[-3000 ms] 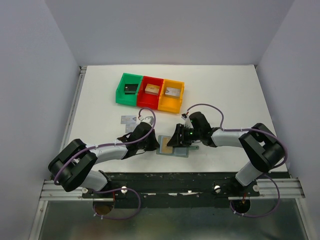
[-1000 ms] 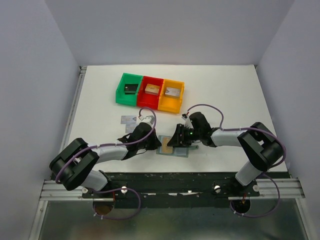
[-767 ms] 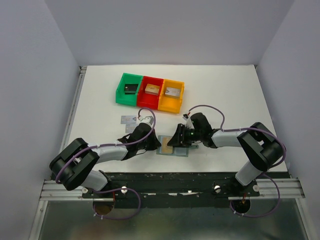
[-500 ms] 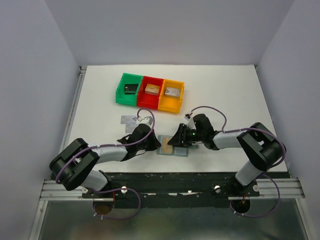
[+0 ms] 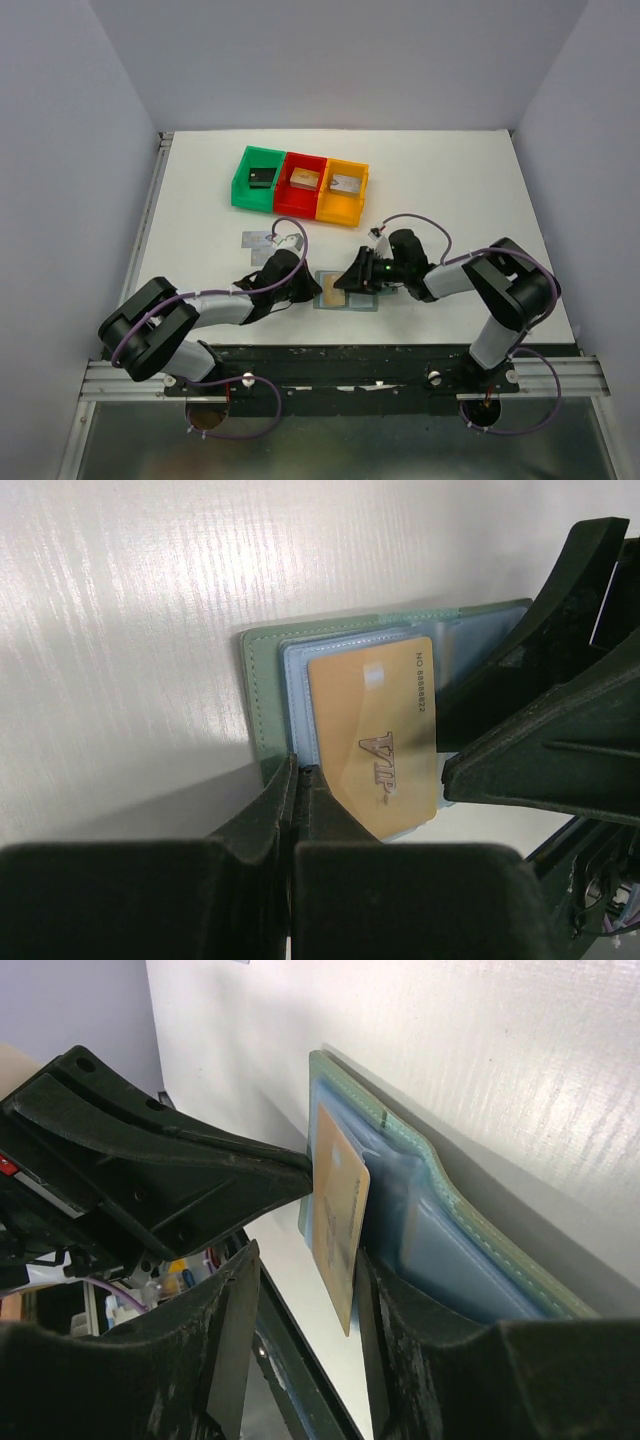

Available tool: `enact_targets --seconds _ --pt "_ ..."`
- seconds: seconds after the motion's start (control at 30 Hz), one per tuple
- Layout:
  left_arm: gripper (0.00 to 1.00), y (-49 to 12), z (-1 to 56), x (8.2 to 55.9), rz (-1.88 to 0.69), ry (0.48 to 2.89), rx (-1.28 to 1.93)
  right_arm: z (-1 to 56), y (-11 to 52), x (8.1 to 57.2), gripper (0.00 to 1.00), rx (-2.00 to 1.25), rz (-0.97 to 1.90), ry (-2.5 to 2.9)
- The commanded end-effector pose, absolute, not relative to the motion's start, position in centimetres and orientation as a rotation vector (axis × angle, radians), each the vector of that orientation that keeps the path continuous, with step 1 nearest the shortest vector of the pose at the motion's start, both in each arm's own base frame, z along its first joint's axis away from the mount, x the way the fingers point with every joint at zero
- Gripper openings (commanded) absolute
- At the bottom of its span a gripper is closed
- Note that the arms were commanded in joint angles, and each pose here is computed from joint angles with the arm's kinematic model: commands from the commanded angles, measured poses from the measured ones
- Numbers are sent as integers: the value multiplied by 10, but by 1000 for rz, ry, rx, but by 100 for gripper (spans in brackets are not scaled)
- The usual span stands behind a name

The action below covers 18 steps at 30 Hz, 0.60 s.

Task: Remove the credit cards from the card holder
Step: Remove the credit card from the card holder.

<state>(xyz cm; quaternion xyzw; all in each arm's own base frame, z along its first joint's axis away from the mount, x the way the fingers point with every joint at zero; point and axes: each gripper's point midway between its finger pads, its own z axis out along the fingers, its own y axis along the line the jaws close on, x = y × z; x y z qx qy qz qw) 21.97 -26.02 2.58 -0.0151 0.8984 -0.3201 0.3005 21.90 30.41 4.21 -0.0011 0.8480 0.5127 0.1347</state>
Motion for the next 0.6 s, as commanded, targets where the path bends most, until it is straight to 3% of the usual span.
enact_targets --seconds 0.0,0.57 --pt "0 -239 -10 197 -746 2515 -41 45 312 217 50 -54 1572 2423" --pt "0 -248 -10 194 -814 2506 -21 36 321 213 50 -96 1657 2457"
